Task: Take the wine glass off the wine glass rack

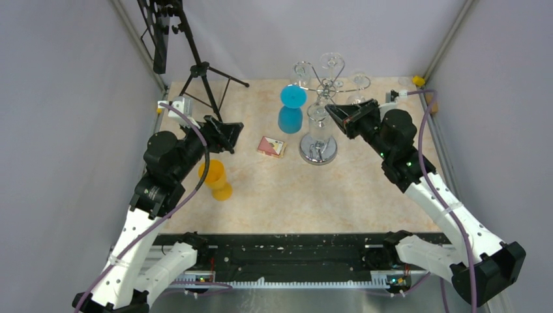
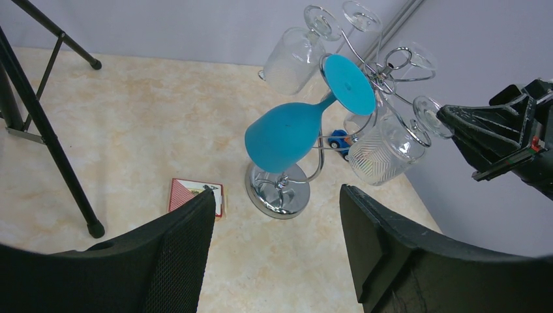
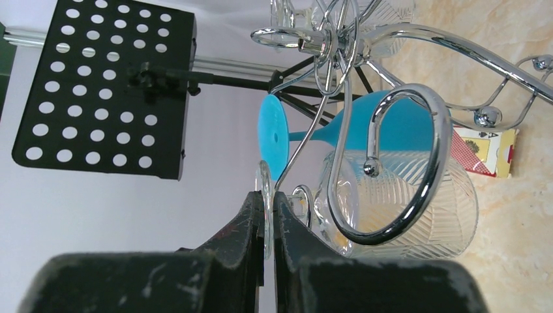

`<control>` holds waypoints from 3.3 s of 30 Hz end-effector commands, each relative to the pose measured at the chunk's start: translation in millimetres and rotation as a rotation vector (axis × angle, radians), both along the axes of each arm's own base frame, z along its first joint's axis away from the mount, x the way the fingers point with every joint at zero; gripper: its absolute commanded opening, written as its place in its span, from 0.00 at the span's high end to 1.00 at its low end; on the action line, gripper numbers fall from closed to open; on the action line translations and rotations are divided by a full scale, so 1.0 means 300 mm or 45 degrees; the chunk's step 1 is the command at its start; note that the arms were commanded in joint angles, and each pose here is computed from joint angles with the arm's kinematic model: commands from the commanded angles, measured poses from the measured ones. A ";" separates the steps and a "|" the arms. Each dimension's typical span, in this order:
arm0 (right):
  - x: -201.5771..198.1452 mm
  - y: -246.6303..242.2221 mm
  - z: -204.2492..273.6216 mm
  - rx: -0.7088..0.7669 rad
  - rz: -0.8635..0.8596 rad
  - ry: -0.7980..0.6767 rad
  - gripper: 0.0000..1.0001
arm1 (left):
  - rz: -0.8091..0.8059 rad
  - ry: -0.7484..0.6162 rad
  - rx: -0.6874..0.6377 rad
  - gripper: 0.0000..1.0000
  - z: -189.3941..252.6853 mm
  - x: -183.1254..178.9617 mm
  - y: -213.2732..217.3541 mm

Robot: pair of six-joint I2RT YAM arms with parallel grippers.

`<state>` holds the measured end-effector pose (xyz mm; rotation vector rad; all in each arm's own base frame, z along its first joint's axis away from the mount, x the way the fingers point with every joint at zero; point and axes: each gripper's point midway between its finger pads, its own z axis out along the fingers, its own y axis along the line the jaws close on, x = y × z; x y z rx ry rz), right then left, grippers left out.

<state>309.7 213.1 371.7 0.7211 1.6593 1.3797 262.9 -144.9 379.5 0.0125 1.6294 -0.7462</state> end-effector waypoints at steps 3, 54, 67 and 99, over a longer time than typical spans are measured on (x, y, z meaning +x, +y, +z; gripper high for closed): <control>-0.024 -0.001 0.178 0.125 0.013 -0.164 1.00 | 0.001 -0.039 -0.027 0.26 0.046 -0.003 0.002; 0.022 0.013 0.255 0.162 -0.154 -0.144 1.00 | -0.014 0.021 -0.083 0.26 0.034 -0.009 -0.011; 0.011 -0.036 0.226 0.133 -0.229 -0.077 1.00 | -0.009 0.014 -0.085 0.26 0.044 -0.009 -0.008; -0.166 -0.092 0.187 0.001 -0.119 0.011 1.00 | -0.219 0.097 -0.213 0.26 0.028 -0.021 -0.116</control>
